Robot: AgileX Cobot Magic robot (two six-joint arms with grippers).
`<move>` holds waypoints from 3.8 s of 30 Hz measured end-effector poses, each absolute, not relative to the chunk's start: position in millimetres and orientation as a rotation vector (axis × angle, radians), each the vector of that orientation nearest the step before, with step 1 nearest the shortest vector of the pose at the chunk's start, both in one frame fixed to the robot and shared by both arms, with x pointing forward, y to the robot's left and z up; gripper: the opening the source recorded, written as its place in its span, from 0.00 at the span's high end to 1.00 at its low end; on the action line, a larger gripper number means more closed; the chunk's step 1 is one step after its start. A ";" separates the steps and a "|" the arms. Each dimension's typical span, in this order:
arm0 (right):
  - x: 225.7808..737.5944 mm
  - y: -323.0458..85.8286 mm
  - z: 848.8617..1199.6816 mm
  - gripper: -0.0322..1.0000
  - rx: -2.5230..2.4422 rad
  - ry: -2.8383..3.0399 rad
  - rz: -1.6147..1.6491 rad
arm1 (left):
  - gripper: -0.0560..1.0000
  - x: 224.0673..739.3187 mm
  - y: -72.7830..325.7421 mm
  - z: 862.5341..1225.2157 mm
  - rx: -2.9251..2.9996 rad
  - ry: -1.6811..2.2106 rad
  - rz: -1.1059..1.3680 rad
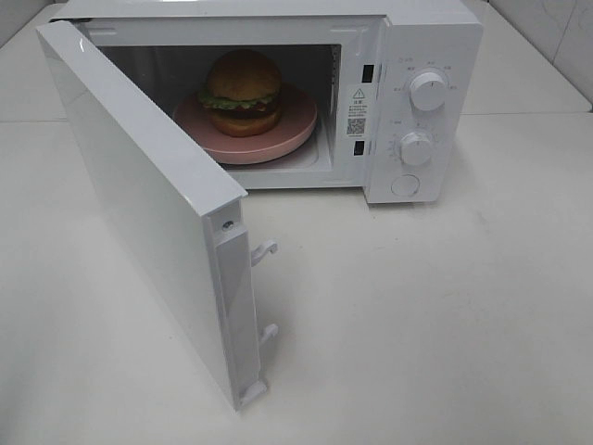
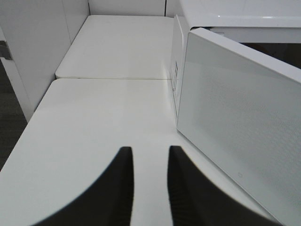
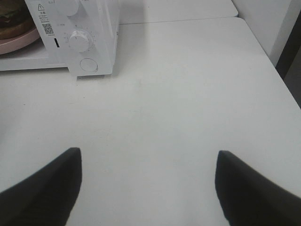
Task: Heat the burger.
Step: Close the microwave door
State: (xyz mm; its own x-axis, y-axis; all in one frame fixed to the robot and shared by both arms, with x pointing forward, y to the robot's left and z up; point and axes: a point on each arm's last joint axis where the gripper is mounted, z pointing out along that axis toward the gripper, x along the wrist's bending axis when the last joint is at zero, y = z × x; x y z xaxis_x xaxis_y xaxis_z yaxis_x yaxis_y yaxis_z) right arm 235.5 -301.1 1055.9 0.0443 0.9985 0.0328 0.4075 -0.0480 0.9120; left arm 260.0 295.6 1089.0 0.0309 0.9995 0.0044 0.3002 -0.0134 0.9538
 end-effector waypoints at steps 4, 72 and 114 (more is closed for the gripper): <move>235.5 -301.1 1055.9 0.22 1.562 1.463 0.983 | 0.90 275.9 297.2 1095.7 1.415 1.383 1.061; 235.5 -301.1 1055.9 0.22 1.562 1.463 0.983 | 0.95 494.9 204.7 968.3 1.607 0.945 0.649; 235.5 -301.1 1055.9 0.22 1.562 1.463 0.983 | 0.95 557.1 61.6 965.3 1.652 0.779 0.528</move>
